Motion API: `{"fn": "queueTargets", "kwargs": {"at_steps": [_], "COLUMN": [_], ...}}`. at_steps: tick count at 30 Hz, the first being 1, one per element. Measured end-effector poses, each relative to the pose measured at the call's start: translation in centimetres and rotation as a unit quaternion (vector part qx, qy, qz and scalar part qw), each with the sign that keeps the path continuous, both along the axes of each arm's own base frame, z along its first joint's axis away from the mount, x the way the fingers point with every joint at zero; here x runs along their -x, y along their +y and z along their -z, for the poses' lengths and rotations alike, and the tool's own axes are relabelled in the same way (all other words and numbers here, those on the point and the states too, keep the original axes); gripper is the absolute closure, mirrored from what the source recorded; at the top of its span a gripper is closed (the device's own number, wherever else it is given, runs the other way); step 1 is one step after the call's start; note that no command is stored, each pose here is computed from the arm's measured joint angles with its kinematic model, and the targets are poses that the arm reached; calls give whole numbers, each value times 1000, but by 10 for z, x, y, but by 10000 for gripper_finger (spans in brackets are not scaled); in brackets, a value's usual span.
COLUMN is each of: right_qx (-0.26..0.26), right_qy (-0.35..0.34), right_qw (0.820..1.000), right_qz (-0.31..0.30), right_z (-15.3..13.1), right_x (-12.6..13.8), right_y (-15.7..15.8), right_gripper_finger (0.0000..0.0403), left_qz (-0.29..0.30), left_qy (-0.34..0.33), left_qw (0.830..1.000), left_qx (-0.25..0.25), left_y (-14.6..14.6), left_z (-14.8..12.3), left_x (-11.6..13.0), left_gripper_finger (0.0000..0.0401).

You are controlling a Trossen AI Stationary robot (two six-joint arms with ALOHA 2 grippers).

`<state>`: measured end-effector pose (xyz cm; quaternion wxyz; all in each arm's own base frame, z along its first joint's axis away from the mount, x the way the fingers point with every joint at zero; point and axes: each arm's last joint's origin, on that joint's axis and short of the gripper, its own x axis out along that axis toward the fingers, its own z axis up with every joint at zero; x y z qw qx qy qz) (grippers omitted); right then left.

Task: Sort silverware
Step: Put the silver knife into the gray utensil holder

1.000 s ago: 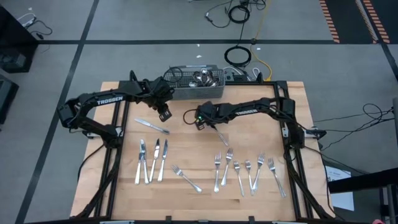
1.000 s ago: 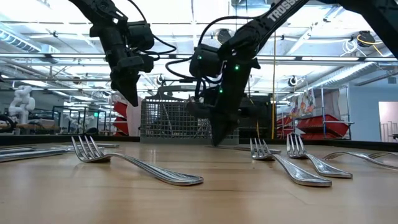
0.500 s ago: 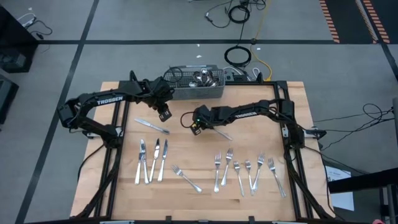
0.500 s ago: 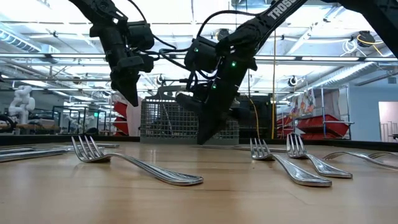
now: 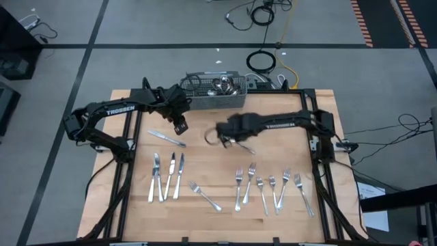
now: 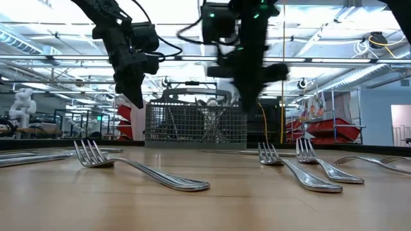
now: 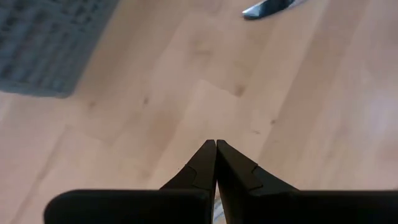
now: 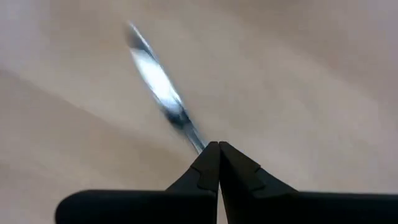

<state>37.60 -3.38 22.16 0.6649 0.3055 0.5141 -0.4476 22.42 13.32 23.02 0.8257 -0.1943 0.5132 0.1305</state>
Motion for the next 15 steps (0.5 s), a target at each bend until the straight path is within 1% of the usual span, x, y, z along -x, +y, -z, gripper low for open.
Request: {"fn": "queueTargets", "kwargs": {"at_steps": [3,6,9,12,15], "right_qx": [-32,-43,-63,-89,-96], "right_qy": [52,66,82,67,46], "right_qw": [998,997,995,994,994], "right_qz": [12,10,15,17,32], "right_z": [-10,-10,6,24,42], "right_x": [17,22,26,27,28], "right_y": [19,30,38,39,38], "right_gripper_finger": [403,403,403,403,403], "left_qz": [6,10,25,39,51], "left_qy": [-9,-19,-42,-76,-100], "left_qw": [1000,1000,998,994,991], "left_qx": [11,20,41,61,73], "left_y": [-1,-1,-2,-2,-2], "left_z": [0,-1,-2,-4,-6], "left_x": [-1,-2,-4,-7,-10], "left_gripper_finger": [382,382,382,382,382]}}
